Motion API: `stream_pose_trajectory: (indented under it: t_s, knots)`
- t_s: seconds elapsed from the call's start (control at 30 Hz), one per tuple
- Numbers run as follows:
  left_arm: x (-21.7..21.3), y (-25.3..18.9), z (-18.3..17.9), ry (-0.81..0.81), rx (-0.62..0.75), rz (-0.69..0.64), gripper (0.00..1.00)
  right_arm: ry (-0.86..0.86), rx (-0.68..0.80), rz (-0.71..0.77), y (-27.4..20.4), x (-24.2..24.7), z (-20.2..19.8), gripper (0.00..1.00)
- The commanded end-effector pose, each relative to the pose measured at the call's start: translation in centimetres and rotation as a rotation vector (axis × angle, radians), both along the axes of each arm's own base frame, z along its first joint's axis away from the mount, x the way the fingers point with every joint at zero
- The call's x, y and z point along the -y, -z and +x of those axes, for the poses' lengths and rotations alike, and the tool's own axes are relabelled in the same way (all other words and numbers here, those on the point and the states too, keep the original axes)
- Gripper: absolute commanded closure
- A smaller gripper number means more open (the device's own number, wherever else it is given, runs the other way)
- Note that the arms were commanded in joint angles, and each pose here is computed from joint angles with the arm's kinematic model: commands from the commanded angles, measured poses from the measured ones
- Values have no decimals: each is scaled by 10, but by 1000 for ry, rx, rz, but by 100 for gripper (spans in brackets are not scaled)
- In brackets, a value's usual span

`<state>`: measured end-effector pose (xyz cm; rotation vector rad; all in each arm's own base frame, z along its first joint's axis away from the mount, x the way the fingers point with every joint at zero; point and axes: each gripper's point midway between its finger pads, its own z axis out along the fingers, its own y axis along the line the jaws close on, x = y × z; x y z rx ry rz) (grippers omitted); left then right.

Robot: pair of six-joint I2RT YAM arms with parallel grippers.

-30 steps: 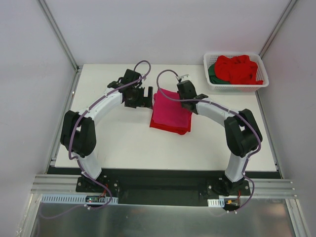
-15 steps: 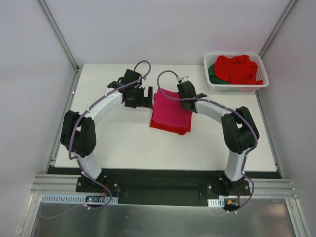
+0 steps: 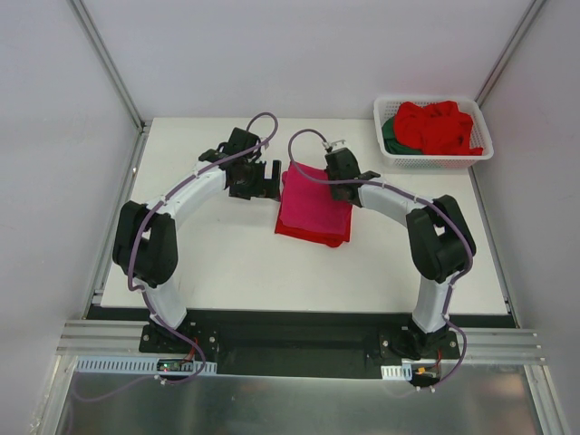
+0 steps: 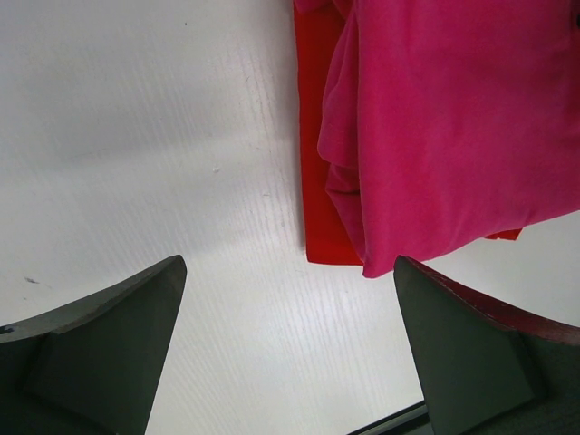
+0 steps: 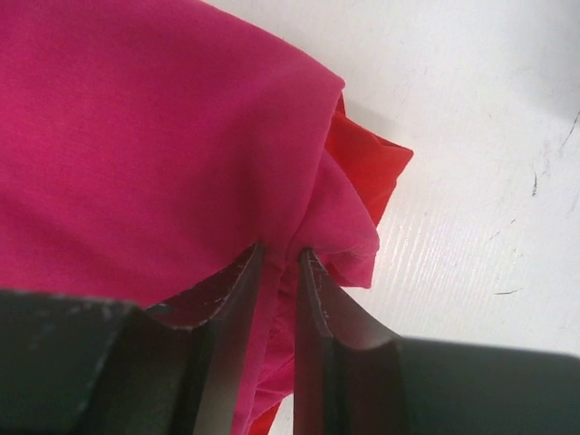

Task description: Fold and stack the t-shirts

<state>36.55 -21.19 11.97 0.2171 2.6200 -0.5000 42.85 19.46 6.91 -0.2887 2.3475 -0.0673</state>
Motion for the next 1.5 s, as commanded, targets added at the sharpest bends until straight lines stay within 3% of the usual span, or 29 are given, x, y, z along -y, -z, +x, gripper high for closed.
stream_pose_trajectory:
  t_s: [0.0, 0.33, 0.77, 1.13, 1.3, 1.47]
  knots:
    - [6, 0, -5, 32, -4, -16, 1, -9, 57, 71, -24, -12, 9, 73]
    - [6, 0, -5, 31, -4, -17, 1, -12, 59, 67, -30, -13, 13, 70]
    - [8, 0, -6, 34, -9, -24, 1, 0, 22, 88, -27, -12, -1, 57]
    - [8, -1, -7, 36, -7, -23, 1, -26, 16, 147, -33, -24, -5, 56]
    - [8, -1, -7, 36, -7, -23, 1, -25, 17, 156, -34, -26, -4, 57]
    - [8, -1, -6, 37, -5, -23, 1, -41, 18, 171, -36, -31, -3, 74]
